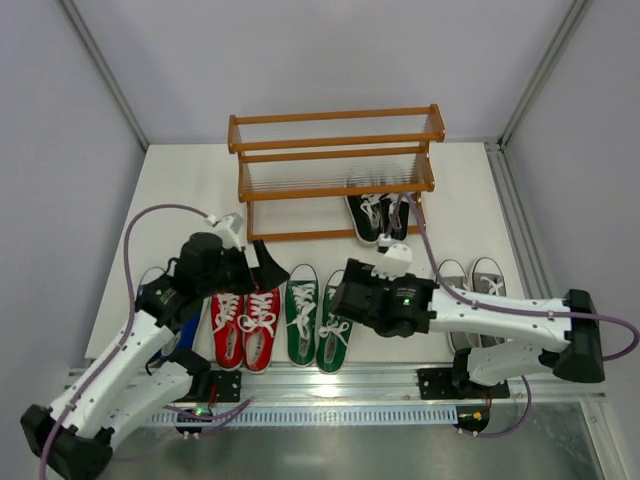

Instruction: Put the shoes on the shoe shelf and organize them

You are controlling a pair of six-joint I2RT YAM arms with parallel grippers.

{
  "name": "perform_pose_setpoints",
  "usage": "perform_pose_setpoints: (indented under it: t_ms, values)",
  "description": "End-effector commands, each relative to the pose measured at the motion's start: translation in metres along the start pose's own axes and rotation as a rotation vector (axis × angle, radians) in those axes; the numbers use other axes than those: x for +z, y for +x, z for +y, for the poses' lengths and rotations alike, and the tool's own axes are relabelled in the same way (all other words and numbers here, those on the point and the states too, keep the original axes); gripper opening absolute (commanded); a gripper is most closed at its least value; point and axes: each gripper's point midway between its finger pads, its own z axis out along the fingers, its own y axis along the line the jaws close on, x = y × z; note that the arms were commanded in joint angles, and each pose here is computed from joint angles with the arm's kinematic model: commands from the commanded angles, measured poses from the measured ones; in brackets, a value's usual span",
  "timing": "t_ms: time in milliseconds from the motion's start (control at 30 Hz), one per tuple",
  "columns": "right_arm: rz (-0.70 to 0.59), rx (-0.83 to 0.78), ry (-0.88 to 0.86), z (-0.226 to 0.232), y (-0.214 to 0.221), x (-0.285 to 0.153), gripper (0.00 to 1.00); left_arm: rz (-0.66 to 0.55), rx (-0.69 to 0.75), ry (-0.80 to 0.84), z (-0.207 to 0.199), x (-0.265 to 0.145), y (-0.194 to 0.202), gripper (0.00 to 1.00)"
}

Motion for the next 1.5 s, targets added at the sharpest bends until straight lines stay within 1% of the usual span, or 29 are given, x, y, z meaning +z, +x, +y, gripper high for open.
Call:
perform_pose_setpoints:
  t_ms: [0, 33, 67, 100, 133, 167, 200, 267, 333, 400, 433, 533, 600, 800, 900, 1133, 1233, 1267, 1333, 1367, 1433, 1467]
  values:
    - [-0.227, 0.151, 0.060, -0.045, -0.065, -0.021, 1.00, 0.032, 0.148, -0.002, -0.028, 0.009, 0.020, 1.00]
    - [-0.240, 0.163, 0.070, -0.053, -0.069, -0.024, 1.00, 0.051, 0.153, -0.008, -0.034, 0.013, 0.027, 1.00]
    - [-0.271, 0.144, 0.119, -0.073, -0.076, -0.027, 1.00, 0.064, 0.194, -0.065, -0.035, 0.023, 0.037, 1.00]
    - [-0.293, 0.218, 0.124, -0.083, -0.083, -0.033, 1.00, 0.079, 0.209, -0.085, -0.037, 0.027, 0.043, 0.99]
    - [-0.310, 0.244, 0.140, -0.093, -0.088, -0.037, 1.00, 0.097, 0.213, -0.120, -0.035, 0.032, 0.051, 1.00]
    - [-0.340, 0.216, 0.185, -0.113, -0.093, -0.042, 1.00, 0.139, 0.249, -0.138, -0.037, 0.039, 0.068, 1.00]
    - [-0.347, 0.229, 0.173, -0.116, -0.096, -0.045, 1.00, 0.119, 0.269, -0.173, -0.036, 0.044, 0.066, 1.00]
    - [-0.351, 0.276, 0.152, -0.131, -0.098, -0.048, 1.00, 0.137, 0.293, -0.190, -0.039, 0.049, 0.078, 1.00]
    - [-0.356, 0.311, 0.132, -0.144, -0.097, -0.049, 1.00, 0.132, 0.307, -0.236, -0.038, 0.059, 0.083, 0.99]
    - [-0.350, 0.319, 0.125, -0.148, -0.094, -0.048, 1.00, 0.148, 0.313, -0.274, -0.035, 0.066, 0.092, 1.00]
    - [-0.345, 0.299, 0.130, -0.150, -0.092, -0.046, 1.00, 0.138, 0.317, -0.290, -0.036, 0.069, 0.092, 0.99]
    - [-0.339, 0.279, 0.144, -0.150, -0.088, -0.043, 1.00, 0.144, 0.299, -0.305, -0.037, 0.079, 0.103, 0.98]
    - [-0.336, 0.259, 0.157, -0.148, -0.086, -0.041, 1.00, 0.146, 0.274, -0.295, -0.041, 0.085, 0.111, 0.97]
    - [-0.340, 0.237, 0.157, -0.142, -0.084, -0.037, 1.00, 0.135, 0.287, -0.298, -0.056, 0.097, 0.124, 0.97]
    - [-0.340, 0.240, 0.154, -0.144, -0.084, -0.036, 1.00, 0.138, 0.292, -0.366, -0.045, 0.102, 0.128, 0.97]
    - [-0.339, 0.246, 0.152, -0.151, -0.081, -0.035, 1.00, 0.173, 0.321, -0.452, -0.018, 0.111, 0.145, 0.96]
    - [-0.336, 0.251, 0.150, -0.153, -0.079, -0.035, 1.00, 0.181, 0.331, -0.476, -0.007, 0.113, 0.151, 0.89]
    - [-0.337, 0.253, 0.150, -0.154, -0.080, -0.035, 1.00, 0.182, 0.333, -0.476, -0.005, 0.114, 0.152, 0.78]
    - [-0.340, 0.256, 0.147, -0.155, -0.080, -0.035, 1.00, 0.192, 0.331, -0.470, -0.003, 0.117, 0.157, 0.64]
    - [-0.340, 0.254, 0.147, -0.155, -0.080, -0.035, 1.00, 0.200, 0.334, -0.474, 0.001, 0.117, 0.160, 0.51]
    - [-0.341, 0.259, 0.144, -0.155, -0.081, -0.036, 1.00, 0.205, 0.325, -0.460, 0.001, 0.119, 0.164, 0.39]
    - [-0.341, 0.255, 0.147, -0.155, -0.081, -0.036, 1.00, 0.207, 0.328, -0.465, 0.005, 0.119, 0.166, 0.29]
